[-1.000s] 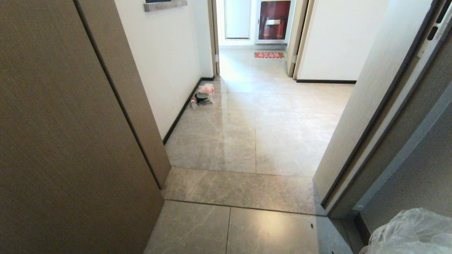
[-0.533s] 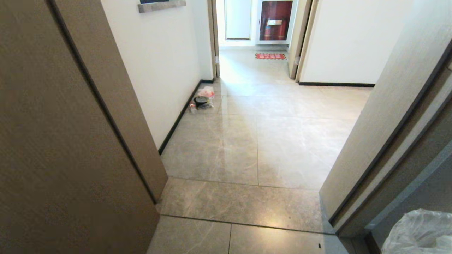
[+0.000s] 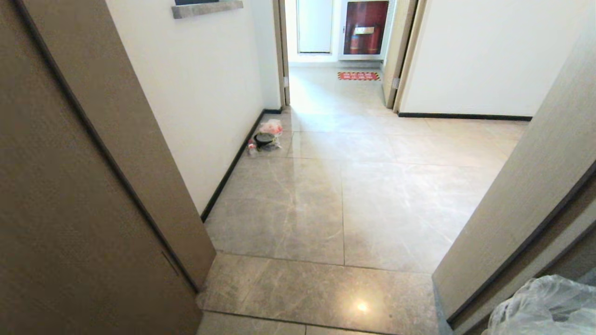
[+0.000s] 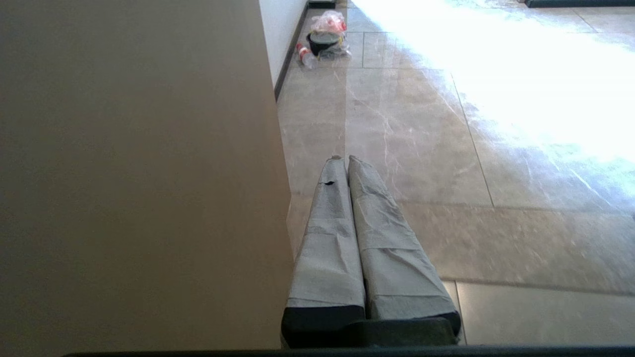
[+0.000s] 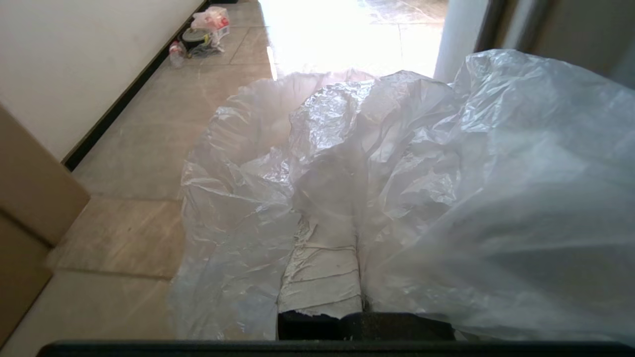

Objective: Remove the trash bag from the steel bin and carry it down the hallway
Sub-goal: Put the trash bag at the door

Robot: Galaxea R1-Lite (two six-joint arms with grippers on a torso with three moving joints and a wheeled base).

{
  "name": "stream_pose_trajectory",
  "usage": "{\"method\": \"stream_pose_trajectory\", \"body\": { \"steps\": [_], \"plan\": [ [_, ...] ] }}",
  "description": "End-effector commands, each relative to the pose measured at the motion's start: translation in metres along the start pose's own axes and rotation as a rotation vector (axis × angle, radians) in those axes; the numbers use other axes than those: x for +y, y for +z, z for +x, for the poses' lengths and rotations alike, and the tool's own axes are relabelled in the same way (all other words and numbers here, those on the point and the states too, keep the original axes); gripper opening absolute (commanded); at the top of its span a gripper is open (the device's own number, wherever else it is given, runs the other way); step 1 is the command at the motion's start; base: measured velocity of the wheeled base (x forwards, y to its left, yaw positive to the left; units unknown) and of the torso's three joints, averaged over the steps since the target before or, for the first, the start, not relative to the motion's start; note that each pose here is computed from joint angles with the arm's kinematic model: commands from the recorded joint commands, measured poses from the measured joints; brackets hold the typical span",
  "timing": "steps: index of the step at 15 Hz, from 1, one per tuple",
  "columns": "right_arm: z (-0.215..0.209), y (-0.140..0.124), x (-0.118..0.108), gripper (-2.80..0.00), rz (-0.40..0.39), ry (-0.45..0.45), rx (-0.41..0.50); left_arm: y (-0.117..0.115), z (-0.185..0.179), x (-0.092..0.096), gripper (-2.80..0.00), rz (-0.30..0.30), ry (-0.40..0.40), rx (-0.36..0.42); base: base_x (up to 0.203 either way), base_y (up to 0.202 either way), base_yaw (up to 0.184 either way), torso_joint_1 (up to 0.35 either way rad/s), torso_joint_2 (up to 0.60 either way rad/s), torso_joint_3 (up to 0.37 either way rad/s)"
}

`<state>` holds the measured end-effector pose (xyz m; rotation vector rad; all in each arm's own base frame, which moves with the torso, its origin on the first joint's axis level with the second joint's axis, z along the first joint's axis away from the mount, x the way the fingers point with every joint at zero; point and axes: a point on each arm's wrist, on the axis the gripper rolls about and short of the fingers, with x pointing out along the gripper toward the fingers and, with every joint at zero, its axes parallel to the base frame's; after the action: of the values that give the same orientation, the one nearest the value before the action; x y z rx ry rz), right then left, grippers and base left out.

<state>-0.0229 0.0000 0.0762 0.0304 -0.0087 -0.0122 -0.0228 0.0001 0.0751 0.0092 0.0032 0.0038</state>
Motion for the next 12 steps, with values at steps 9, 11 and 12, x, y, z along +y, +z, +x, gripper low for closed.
{"method": "stream_pose_trajectory", "body": {
  "steps": [9,11,12],
  "plan": [
    [0.0002,-0.0008,0.0,-2.8,0.0,-0.002,0.002,0.0,-0.0001,0.0,-2.8,0.0,0.001,-0.002,0.193,0.0,0.0,0.004,0.0,0.001],
    [0.0002,-0.0008,0.0,-2.8,0.0,0.0,0.002,0.0,-0.0001,0.0,-2.8,0.0,0.001,-0.002,0.191,0.0,0.0,0.002,0.0,0.003],
    [0.0002,-0.0008,0.0,-2.8,0.0,-0.002,0.002,0.0,-0.0001,0.0,-2.8,0.0,0.001,-0.002,0.195,0.0,-0.004,0.002,0.0,-0.002]
  ]
}}
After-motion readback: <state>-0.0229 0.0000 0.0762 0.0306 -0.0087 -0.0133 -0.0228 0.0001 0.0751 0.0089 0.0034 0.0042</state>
